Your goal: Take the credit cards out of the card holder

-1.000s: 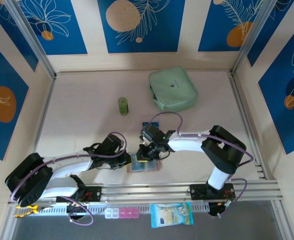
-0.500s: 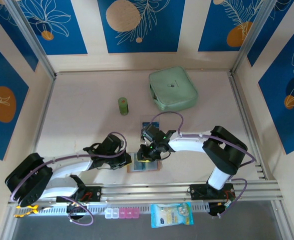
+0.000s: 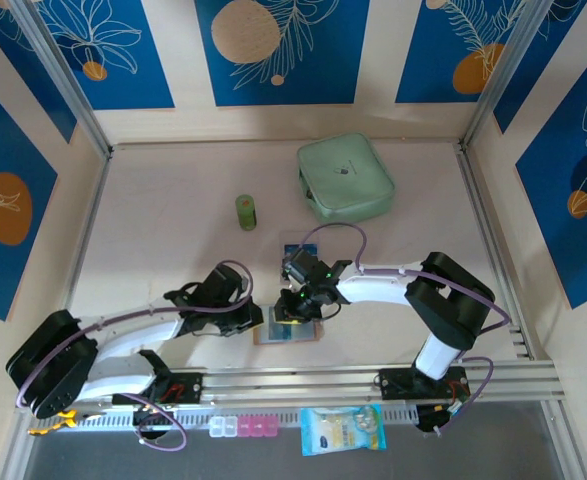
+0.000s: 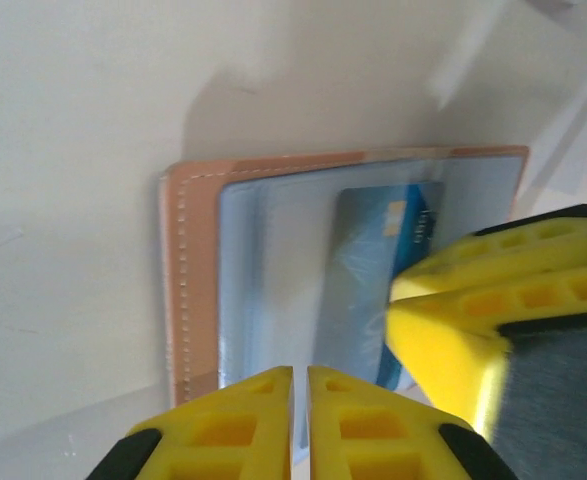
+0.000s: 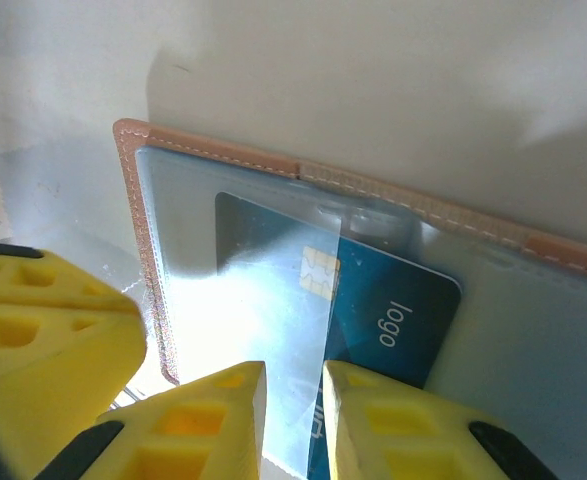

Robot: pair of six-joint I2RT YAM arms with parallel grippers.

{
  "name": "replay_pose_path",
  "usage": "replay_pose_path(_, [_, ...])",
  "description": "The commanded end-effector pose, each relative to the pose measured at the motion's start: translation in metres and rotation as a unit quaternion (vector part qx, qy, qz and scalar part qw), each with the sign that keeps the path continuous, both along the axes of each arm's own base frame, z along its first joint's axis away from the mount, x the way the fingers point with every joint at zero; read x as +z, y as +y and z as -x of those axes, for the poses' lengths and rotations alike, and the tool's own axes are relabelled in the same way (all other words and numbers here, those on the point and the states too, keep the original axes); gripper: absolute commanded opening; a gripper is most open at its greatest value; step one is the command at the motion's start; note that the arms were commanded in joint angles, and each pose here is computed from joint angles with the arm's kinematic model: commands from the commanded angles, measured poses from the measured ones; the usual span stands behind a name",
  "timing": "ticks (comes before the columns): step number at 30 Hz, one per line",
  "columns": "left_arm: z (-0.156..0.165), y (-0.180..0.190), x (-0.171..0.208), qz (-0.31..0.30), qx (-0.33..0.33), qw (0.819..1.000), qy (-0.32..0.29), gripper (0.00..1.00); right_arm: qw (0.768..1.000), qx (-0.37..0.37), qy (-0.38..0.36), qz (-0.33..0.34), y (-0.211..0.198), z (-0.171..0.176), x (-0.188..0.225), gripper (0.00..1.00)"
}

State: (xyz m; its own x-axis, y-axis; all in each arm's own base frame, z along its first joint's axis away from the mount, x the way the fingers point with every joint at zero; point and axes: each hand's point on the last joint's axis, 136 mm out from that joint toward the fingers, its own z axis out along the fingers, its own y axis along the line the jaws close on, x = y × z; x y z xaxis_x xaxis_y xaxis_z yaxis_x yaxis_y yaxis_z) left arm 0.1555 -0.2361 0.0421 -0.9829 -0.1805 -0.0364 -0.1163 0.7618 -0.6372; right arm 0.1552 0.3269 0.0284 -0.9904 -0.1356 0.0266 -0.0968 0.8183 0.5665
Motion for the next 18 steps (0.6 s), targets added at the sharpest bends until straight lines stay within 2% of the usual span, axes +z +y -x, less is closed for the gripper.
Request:
replay_pose_path(1, [-0.002, -0.001, 0.011, 0.0, -0.015, 1.0, -0.011, 0.1, 1.0, 0.007, -0.004, -0.013, 0.001, 0.004, 0.008, 0.24])
replay_pose_path(8, [-0.002, -0.016, 0.014, 0.011, -0.033, 0.999, -0.01, 0.08, 1.0, -0.002, -0.016, -0.026, -0.004, 0.001, 0.021, 0.24])
replay_pose_path(18, [-0.002, -0.03, 0.005, 0.012, -0.047, 0.999, 0.001, 0.05, 1.0, -0.02, -0.012, -0.007, -0.022, 0.003, 0.018, 0.25])
